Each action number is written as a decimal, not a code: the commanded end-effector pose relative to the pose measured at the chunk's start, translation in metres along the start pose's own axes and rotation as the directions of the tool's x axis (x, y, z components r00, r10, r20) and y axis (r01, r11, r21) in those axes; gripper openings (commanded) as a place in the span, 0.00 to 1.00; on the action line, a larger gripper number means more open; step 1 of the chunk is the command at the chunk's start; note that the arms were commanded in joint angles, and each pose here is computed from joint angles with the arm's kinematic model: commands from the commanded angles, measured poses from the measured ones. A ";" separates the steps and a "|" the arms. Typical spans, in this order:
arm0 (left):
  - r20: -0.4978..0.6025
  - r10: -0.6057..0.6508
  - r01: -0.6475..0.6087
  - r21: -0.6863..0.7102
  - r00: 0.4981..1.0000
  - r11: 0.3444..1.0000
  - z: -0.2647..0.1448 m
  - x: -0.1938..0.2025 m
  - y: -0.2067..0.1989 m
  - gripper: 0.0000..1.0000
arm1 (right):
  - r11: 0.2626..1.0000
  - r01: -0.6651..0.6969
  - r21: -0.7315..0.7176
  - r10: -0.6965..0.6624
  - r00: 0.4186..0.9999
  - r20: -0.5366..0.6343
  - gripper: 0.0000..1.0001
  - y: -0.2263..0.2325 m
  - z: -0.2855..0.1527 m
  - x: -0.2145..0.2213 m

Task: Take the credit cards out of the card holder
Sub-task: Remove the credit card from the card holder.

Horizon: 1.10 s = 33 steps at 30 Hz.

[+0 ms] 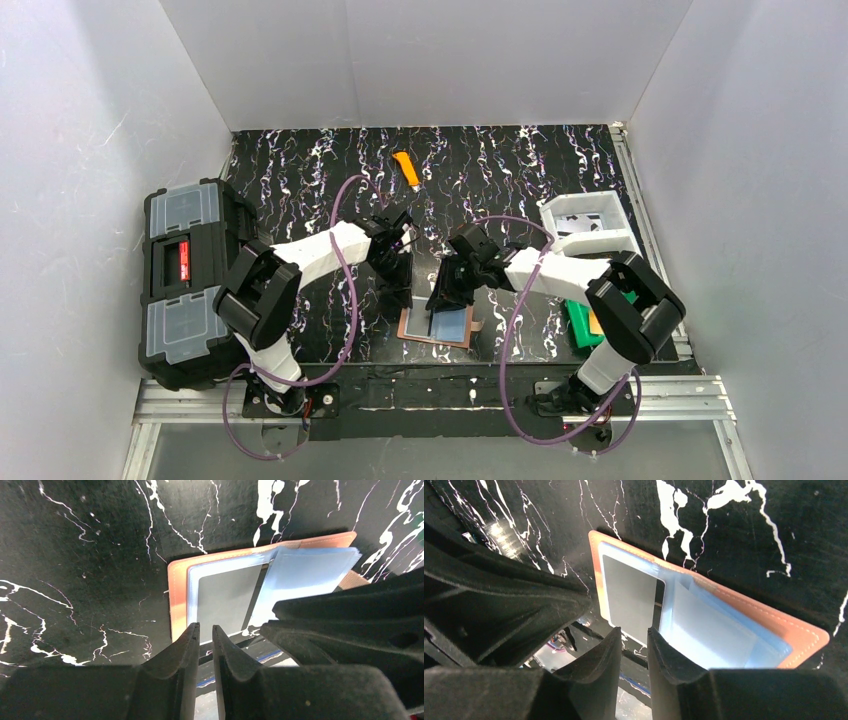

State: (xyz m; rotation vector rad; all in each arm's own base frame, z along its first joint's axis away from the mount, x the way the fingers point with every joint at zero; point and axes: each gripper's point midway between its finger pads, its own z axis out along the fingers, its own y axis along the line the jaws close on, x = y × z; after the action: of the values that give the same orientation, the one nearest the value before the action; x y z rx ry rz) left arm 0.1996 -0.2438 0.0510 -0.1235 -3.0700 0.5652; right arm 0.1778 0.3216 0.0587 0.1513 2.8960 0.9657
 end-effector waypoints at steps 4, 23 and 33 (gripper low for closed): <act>-0.046 0.015 -0.014 0.030 0.999 0.999 0.004 0.013 0.001 0.14 | 0.998 -0.038 -0.054 0.036 0.998 -0.043 0.32 0.001 0.013 0.008; -0.067 -0.056 0.057 0.002 0.996 0.998 0.027 0.021 0.005 0.12 | 0.998 0.031 -0.051 -0.035 0.997 -0.066 0.33 0.006 0.034 -0.007; -0.063 -0.132 0.129 -0.044 0.989 0.991 0.037 0.020 0.012 0.10 | 0.994 0.001 -0.109 -0.007 0.999 -0.052 0.41 -0.005 0.019 0.001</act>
State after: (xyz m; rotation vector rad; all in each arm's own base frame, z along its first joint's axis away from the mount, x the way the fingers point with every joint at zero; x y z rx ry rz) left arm 0.1846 -0.2505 0.0293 -0.0040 -2.9984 0.5676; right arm 0.1765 0.3343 0.0307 0.1089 2.9537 1.0654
